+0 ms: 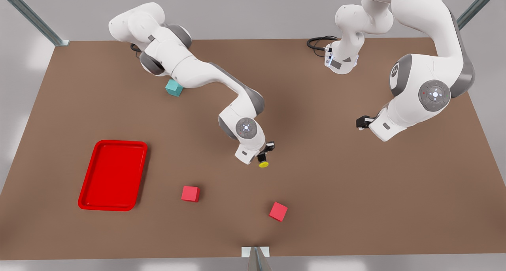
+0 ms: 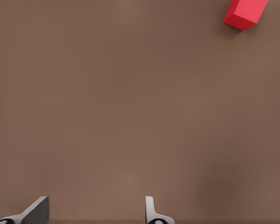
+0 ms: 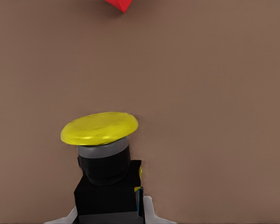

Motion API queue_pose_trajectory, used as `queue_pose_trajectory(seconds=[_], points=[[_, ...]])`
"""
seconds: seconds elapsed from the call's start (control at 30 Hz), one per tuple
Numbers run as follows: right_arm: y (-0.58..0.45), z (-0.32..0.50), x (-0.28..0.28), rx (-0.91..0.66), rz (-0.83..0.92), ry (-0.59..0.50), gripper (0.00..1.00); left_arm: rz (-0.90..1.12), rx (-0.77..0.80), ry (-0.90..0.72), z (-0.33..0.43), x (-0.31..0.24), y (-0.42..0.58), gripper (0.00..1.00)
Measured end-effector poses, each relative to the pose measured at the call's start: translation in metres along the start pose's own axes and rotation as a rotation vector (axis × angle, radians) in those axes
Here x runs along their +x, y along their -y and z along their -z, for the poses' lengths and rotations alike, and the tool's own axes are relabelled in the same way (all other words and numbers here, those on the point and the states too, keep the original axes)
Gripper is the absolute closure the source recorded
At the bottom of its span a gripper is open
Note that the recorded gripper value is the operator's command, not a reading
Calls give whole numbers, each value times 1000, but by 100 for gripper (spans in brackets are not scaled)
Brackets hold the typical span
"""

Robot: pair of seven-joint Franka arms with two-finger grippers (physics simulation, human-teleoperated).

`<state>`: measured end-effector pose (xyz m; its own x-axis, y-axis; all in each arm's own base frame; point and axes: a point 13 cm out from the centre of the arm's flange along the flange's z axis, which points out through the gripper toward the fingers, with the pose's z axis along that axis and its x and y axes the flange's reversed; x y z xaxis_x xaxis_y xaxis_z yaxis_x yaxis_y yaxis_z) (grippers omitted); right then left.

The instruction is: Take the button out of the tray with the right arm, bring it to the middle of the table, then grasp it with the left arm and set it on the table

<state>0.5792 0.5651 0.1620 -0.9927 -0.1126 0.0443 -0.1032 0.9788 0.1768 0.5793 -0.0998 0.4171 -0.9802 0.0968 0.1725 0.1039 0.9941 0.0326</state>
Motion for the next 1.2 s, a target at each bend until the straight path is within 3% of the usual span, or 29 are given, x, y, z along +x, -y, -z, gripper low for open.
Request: queue_pose_trajectory(seconds=[0.07, 0.1, 0.13, 0.2, 0.23, 0.47, 0.53, 0.63, 0.8, 0.93, 1.07, 1.2], points=[[-9, -17, 4, -5, -78, 2, 54, 0, 0, 0, 0, 0, 0, 0], [-12, -23, 6, -8, -117, 3, 28, 0, 0, -1, -1, 0, 0, 0], [-12, -26, 5, -4, -155, 11, 10, 0, 0, -1, -1, 0, 0, 0], [-14, -29, 3, -7, -227, 23, 9, 0, 0, -1, -1, -1, 0, 0], [-16, -29, 3, -12, -260, 28, 0, 0, 0, -1, -1, -1, 0, 0], [16, 88, -55, -109, -490, 151, 0, 0, 0, -1, -2, -2, 0, 0], [118, 173, -86, -76, -590, 177, 0, 0, -1, -1, -3, -2, 0, 0], [263, 262, -61, 37, -661, 179, 0, 0, -1, -4, -6, -4, 0, 0], [294, 260, -26, 130, -554, 98, 0, -5, -12, -39, -27, -10, 24, 0], [312, 249, 17, 198, -475, 33, 0, -28, -34, -131, -130, -11, 208, 0], [337, 265, 30, 211, -409, 37, 0, 156, -18, -102, -223, -19, 308, 0], [379, 313, 20, 221, -364, 59, 0, 444, 25, 30, -272, -74, 308, 0]])
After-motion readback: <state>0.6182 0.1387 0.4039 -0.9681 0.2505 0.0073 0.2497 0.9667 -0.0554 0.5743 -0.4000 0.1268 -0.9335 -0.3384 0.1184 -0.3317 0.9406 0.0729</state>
